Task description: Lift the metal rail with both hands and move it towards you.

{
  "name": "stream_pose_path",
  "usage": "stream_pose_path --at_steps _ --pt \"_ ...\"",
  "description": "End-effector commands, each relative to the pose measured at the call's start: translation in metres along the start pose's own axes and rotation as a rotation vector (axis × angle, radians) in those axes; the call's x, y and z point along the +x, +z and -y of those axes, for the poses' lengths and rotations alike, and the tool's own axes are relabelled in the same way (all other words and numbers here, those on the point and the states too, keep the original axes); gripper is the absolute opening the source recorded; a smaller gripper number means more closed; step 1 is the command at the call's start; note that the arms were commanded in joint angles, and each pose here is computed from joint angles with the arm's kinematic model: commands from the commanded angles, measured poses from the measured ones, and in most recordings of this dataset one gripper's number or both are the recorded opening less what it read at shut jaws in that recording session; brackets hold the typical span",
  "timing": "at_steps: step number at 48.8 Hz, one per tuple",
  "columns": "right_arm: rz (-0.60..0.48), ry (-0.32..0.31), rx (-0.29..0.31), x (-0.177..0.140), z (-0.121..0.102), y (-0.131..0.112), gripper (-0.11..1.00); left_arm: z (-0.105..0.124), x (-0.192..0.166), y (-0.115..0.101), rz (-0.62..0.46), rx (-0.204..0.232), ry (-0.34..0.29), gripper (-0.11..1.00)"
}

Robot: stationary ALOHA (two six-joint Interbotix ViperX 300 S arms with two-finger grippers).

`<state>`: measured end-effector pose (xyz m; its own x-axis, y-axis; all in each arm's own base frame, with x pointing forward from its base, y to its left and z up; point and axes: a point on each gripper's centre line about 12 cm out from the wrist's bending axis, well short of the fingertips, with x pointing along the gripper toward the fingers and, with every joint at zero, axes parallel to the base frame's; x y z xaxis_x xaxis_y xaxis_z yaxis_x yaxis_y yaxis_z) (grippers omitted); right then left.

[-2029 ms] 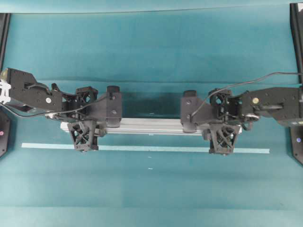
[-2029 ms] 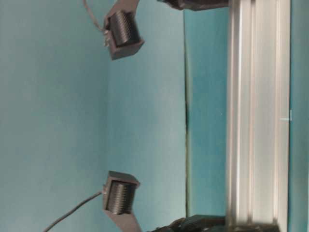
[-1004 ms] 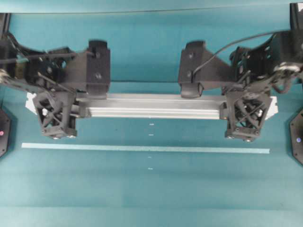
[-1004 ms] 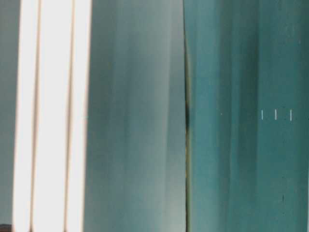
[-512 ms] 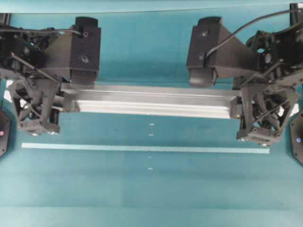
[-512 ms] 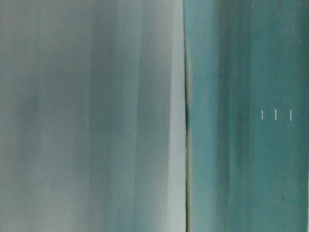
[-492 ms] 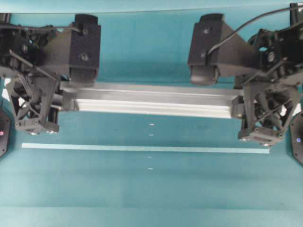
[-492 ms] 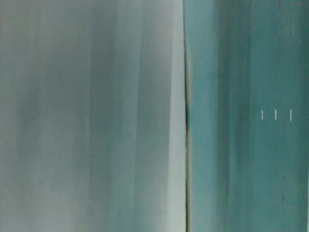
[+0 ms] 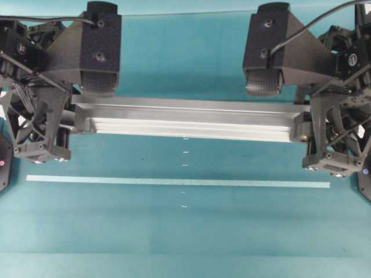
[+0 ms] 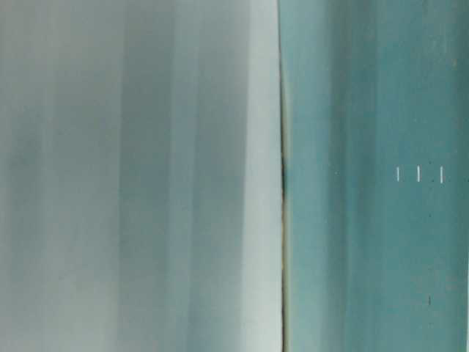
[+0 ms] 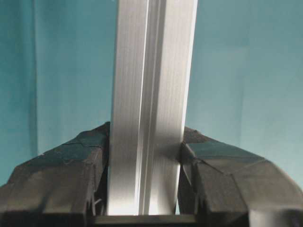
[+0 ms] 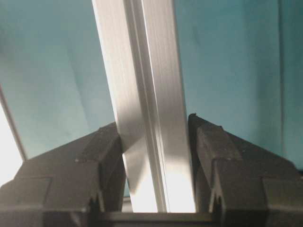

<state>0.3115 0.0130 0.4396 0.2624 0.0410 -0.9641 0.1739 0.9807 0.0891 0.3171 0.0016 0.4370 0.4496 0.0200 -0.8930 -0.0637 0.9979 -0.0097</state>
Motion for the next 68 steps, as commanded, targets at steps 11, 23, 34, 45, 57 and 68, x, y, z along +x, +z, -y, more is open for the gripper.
stream_pose_path --at_steps 11,23,34,45,57,68 --pt "0.038 0.000 0.057 -0.008 0.003 0.002 0.40 -0.001 -0.014 0.006 0.057 -0.037 0.001 0.31" --pt "0.019 -0.005 0.053 -0.002 0.003 0.000 0.40 0.003 -0.009 0.007 0.045 -0.025 -0.003 0.31" --pt "-0.069 -0.034 0.037 0.029 0.007 -0.008 0.40 -0.001 0.019 -0.003 -0.019 -0.031 0.008 0.31" --pt "-0.114 -0.051 0.024 0.071 0.011 -0.016 0.40 -0.001 0.065 -0.016 -0.026 -0.040 0.007 0.31" --pt "-0.101 -0.089 0.005 0.124 0.020 -0.026 0.40 -0.004 0.118 -0.050 -0.111 -0.038 0.017 0.31" --pt "-0.077 -0.091 -0.007 0.166 0.025 -0.036 0.40 -0.006 0.149 -0.064 -0.079 -0.038 0.015 0.31"
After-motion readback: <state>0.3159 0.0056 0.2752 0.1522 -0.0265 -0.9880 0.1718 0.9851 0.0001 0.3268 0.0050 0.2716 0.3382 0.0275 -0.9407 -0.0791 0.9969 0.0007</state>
